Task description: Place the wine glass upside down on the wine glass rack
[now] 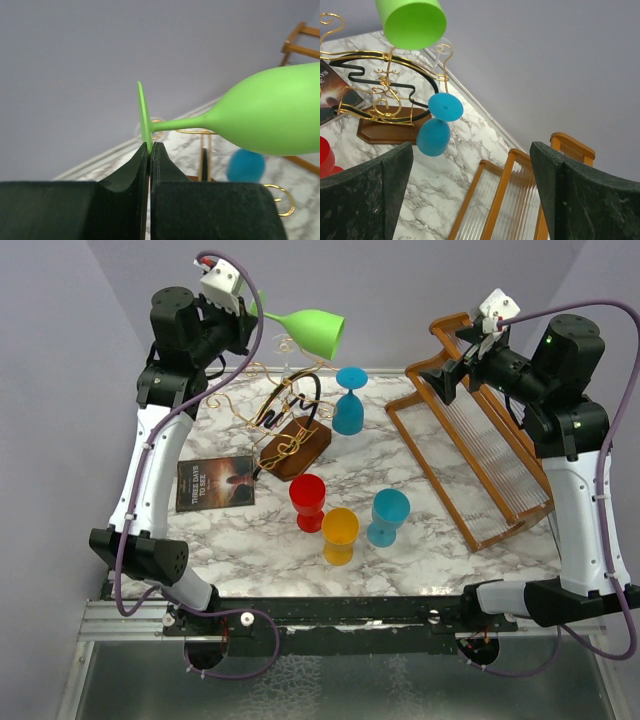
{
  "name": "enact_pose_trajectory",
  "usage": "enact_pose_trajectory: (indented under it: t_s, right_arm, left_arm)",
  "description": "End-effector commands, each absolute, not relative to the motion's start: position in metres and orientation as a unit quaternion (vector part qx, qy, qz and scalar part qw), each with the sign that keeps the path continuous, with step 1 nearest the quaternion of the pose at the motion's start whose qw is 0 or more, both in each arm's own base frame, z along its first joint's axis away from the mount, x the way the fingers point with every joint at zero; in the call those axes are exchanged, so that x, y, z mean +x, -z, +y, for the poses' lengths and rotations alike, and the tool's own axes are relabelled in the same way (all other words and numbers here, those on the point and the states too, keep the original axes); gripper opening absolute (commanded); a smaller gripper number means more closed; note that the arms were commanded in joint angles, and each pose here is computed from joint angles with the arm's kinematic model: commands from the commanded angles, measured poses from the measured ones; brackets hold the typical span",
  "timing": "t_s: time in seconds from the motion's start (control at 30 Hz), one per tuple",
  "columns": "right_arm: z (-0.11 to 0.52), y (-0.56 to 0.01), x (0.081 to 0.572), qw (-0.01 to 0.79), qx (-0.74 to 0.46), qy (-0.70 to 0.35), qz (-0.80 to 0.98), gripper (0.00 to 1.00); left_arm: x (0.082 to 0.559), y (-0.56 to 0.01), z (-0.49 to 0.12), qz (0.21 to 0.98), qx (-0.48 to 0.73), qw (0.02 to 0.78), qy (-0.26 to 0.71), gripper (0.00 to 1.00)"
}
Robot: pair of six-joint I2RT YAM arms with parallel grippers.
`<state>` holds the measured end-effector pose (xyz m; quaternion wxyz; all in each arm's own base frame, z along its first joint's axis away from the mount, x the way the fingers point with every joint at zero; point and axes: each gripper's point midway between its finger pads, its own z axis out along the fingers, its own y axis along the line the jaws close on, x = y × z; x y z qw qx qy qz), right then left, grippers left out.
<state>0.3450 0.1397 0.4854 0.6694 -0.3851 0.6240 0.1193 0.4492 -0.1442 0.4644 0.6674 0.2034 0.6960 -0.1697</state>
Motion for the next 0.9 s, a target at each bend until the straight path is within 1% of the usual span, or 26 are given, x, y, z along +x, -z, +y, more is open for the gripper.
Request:
enact_pose_trajectory:
  t_s: [0.0,0.2,0.4,0.7,0.87]
  right_arm:
    - [0.131,-0.483,0.342,0.668,-0.381,-0.1,0.631,1.0]
    - [0.132,-0.479,0.343,0.664,-0.383,-0.103,0.634,1.0]
    - [0.134,-0.475,0.344,0.66,-0.385,-0.109,0.636,1.0]
    - [0.133,-0.47,0.345,0.655,-0.383,-0.109,0.642,1.0]
    - [0.132,-0.465,0.346,0.651,-0.383,-0.107,0.646,1.0]
  left_arm:
    - [0.441,-0.51,-0.081,0.669,0.202,0.714,-0.035,0.0]
    - [0.44,-0.524,-0.022,0.659,0.192,0.691,-0.227,0.0]
    - [0.449,-0.508,0.01,0.648,0.228,0.627,-0.368,0.0]
    - [0.47,-0.454,0.03,0.629,0.295,0.524,-0.493,0.0]
    - [0.477,-0.422,0.029,0.629,0.34,0.481,-0.506,0.0]
